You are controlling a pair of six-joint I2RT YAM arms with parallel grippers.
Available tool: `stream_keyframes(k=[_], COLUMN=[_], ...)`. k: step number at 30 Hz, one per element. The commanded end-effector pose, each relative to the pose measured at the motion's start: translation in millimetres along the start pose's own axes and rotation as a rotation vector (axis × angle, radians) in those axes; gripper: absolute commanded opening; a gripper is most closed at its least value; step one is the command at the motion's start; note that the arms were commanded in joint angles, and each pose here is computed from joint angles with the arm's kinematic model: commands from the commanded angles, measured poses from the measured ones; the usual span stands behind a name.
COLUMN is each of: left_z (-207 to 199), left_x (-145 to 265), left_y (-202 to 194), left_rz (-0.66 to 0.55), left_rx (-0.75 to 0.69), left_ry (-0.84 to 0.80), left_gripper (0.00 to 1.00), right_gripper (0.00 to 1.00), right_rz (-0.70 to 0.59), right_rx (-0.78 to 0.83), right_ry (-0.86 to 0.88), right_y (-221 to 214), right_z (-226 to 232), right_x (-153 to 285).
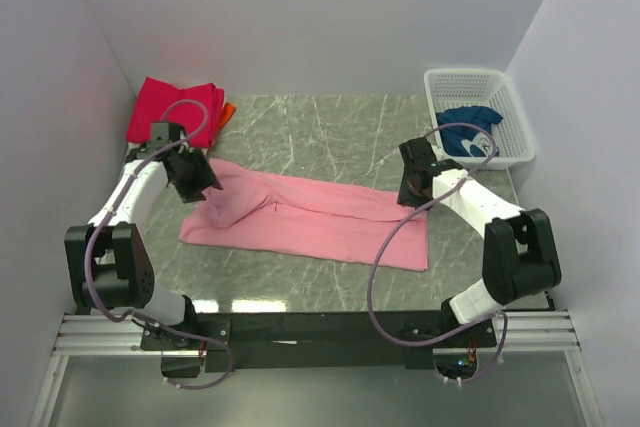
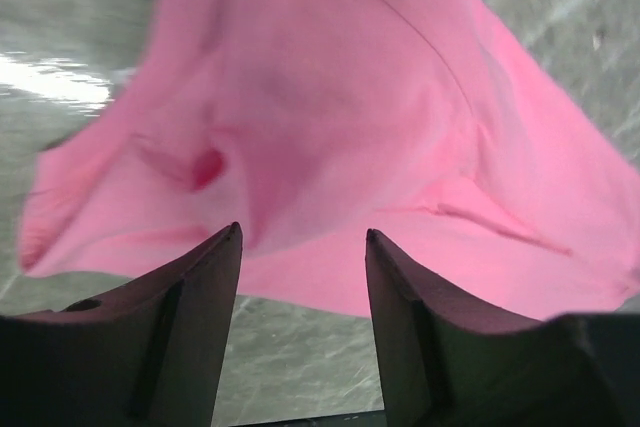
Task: Fold and stack the t-shirts
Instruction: Fold the tshirt
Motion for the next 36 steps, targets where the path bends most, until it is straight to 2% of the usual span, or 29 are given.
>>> stream_keyframes(k=[1,7,16,28,31,36], left_z=[-36.9,-42.4,-48.7,-34.1,-35.1,-31.6], left_x=[8.7,-1.1,-20.7,-38.4,-43.9,-53.5], left_y=[-7.2,-21.8,-61.3,-66.1,-70.4,-66.0], left_rz=[-0.044,0.003,0.151,0.163,0.176,0.174], left_rx=[-0.159,-0.209,-0.324,-0.413,-0.406,-0.400], left_ry=[-0.057,-0.061,-0.085,0.003,-0.020,0.031], left_gripper=[0.58,0.60,0.64,0.68,0.69,0.68], right_gripper=[0.43,0.43,0.43,0.43,0.43,0.43], right_rz=[-0.078,-0.009,0.060,0.023,0.047,0.095], right_rx=[-0.005,-0.022,-0.073,-0.140,-0.153,-0.150], right_ry=[0.011,-0.002,-0.014,0.082,0.097,0.073], right_y=[24.9,4.3,-26.6,-24.0,-27.9,-40.2], right_z=[12.9,12.0,-3.8,16.8,24.1,24.1], right_x=[-5.9,-27.0,-17.7,-4.5,-15.0,-32.5])
Point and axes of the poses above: each gripper's point midway between its finger pads, its own x axis back along the fingers, its own z axis along the line the jaws close on, y = z × x, the point moved 5 cm from there along x, back along the fingers, and after that the axes turned 4 degrees about -x, right-handed, at the moved point
